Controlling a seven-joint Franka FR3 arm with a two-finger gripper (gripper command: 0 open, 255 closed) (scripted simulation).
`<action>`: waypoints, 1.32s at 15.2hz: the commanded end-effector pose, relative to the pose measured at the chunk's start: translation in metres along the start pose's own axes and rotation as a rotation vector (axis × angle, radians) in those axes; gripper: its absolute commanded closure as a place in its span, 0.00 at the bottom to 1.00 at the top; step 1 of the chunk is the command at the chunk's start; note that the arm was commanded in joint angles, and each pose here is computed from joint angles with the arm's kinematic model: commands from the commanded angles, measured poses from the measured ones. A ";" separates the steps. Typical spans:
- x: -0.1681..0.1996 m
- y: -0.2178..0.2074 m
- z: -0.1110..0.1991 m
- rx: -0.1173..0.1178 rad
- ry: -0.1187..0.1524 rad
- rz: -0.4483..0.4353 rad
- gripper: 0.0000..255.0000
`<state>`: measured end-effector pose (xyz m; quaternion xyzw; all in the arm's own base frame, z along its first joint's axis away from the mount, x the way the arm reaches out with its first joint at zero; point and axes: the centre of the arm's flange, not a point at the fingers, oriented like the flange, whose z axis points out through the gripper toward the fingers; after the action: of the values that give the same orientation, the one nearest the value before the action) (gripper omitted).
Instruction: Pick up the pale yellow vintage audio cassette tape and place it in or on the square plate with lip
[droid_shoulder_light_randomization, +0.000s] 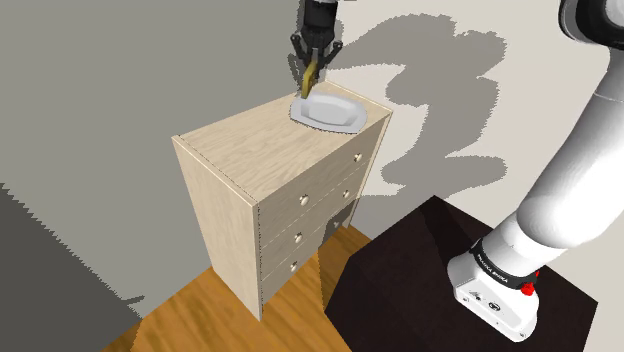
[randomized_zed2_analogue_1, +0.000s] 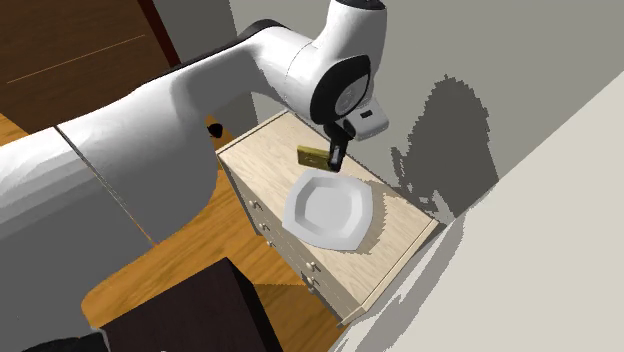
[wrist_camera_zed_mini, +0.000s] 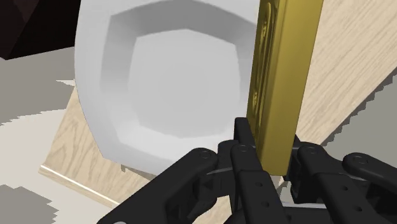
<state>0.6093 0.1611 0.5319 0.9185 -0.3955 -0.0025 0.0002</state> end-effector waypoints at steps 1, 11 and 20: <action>0.014 0.023 0.000 0.000 0.000 -0.001 1.00; 0.046 0.066 0.025 0.000 0.000 -0.001 1.00; 0.046 0.066 0.073 0.000 0.000 -0.001 1.00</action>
<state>0.5929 0.0819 0.4638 0.9186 -0.3951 -0.0028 0.0004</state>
